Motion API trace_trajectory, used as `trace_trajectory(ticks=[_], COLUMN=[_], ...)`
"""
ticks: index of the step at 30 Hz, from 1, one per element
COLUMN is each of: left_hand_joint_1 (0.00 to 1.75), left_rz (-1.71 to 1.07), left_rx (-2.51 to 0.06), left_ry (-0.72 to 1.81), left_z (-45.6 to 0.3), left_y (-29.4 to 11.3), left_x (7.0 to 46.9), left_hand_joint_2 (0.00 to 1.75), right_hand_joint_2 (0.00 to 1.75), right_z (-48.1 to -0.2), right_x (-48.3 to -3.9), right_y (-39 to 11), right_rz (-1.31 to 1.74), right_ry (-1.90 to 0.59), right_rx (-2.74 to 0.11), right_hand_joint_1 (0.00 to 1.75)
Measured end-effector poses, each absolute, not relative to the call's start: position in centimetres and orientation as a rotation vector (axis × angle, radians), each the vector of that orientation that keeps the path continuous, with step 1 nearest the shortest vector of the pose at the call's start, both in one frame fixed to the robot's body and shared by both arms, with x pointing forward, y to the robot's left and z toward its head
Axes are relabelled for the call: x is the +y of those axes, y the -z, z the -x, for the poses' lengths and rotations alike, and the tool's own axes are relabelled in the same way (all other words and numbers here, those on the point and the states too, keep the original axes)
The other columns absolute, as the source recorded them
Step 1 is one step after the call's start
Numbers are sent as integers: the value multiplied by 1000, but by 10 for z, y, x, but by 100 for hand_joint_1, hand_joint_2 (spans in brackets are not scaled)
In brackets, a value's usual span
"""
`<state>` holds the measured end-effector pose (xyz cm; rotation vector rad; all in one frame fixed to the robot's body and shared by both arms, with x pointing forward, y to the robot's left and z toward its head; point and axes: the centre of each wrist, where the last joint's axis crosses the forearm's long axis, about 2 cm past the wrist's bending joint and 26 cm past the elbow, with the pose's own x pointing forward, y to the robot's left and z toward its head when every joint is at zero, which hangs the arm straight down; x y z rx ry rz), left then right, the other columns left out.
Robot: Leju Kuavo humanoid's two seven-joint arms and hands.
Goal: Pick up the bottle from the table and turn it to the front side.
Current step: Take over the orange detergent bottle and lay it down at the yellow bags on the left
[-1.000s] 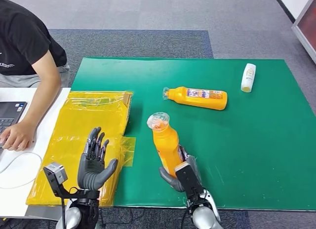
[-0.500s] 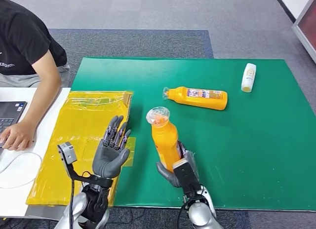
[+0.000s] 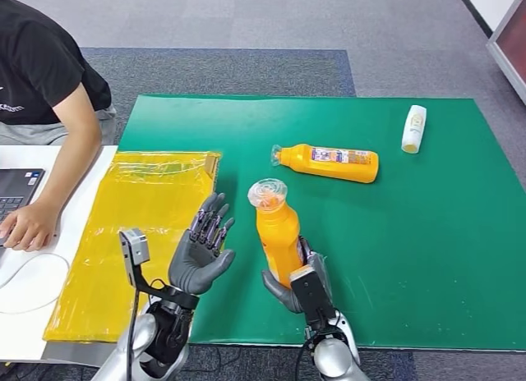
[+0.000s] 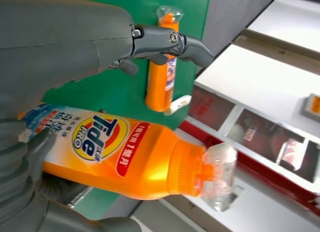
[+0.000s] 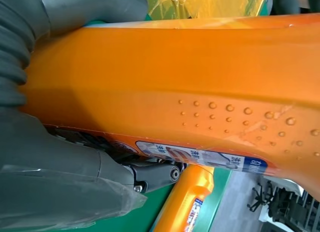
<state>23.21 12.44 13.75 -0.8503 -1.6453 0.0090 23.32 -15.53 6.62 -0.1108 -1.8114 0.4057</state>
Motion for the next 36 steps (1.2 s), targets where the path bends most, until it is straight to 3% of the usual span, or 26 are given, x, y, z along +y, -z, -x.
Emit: trace_trajectory(ticks=[20,24,36], left_hand_joint_1=[0,0,0], left_rz=[802,795,780], left_rx=[-1613,-1613,-1615], left_ry=[243,250,250], left_z=[-240,-242,-242], left_y=[-136,-136,-135], left_x=[117,117,114], left_hand_joint_2=[175,0,0], right_hand_joint_2=[175,175,175], right_z=[-232,-232,-228], right_x=[-153,-152,-150], right_y=[-65,-65,-60], right_rz=[99,96,71], right_ry=[-404,-407,-402], right_rx=[-1825,-1826,-1826], right_hand_joint_1=[175,175,175])
